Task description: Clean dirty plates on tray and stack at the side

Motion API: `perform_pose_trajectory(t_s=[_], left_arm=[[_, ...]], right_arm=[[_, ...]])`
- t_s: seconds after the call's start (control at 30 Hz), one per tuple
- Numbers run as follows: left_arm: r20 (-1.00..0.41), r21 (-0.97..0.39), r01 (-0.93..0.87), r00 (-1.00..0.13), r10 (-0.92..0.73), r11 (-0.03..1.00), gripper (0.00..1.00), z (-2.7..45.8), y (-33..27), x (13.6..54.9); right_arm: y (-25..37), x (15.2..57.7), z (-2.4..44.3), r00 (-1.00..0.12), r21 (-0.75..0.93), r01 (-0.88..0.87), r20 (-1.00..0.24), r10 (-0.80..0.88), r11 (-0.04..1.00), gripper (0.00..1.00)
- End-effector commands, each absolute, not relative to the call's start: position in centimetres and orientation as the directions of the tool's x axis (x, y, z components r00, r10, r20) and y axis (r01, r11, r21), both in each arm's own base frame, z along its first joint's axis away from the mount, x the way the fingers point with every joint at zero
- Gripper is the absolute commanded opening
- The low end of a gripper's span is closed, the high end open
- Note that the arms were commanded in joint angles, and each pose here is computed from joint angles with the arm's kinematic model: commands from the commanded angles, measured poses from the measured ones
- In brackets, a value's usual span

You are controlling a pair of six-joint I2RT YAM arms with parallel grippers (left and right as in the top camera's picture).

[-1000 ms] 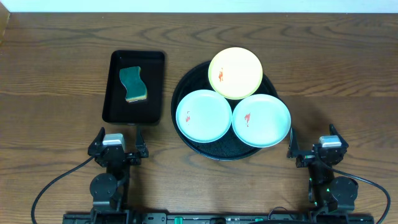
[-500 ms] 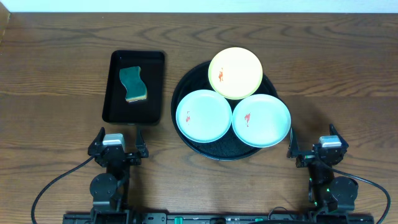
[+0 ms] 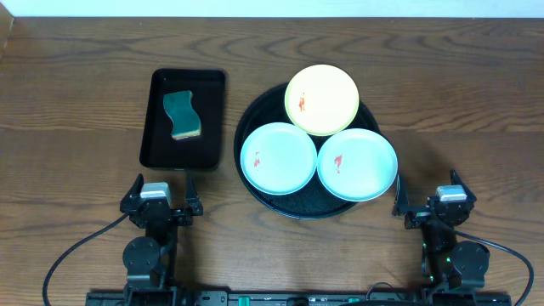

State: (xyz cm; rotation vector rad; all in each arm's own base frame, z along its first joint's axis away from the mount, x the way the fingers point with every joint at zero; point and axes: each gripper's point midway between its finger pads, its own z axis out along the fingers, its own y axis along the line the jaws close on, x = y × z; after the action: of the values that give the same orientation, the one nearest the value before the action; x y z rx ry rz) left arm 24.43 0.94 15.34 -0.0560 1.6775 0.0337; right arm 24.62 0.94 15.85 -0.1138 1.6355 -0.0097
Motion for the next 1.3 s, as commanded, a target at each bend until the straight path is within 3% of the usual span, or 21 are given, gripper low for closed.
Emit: perform_pose_trajectory(t_s=[0.0, 0.43, 0.67, 0.93, 1.27], left_arm=[[-0.987, 0.002, -0.061, -0.158, -0.008, 0.998, 0.96, 13.57, 1.06, 24.35], [-0.987, 0.001, -0.060, -0.158, -0.009, 0.998, 0.97, 13.57, 1.03, 24.36], [-0.953, -0.258, -0.077, -0.141, -0.267, 0.963, 0.96, 13.63, 0.65, 24.38], [-0.850, -0.504, -0.112, -0.115, -0.515, 0.856, 0.96, 13.64, 0.65, 24.39], [-0.837, -0.524, -0.114, -0.112, -0.535, 0.844, 0.96, 13.65, 0.65, 24.39]], right_arm=[[0.73, 24.63, 15.71, -0.068, -0.085, -0.060, -0.994, -0.089, 0.995, 0.99], [0.73, 24.63, 15.71, -0.068, -0.085, -0.060, -0.994, -0.089, 0.995, 0.99], [0.73, 24.63, 15.69, -0.069, -0.085, -0.060, -0.994, -0.089, 0.995, 0.99], [0.73, 24.63, 15.67, -0.070, -0.085, -0.060, -0.994, -0.089, 0.995, 0.99], [0.73, 24.63, 15.66, -0.070, -0.085, -0.060, -0.994, -0.089, 0.995, 0.99]])
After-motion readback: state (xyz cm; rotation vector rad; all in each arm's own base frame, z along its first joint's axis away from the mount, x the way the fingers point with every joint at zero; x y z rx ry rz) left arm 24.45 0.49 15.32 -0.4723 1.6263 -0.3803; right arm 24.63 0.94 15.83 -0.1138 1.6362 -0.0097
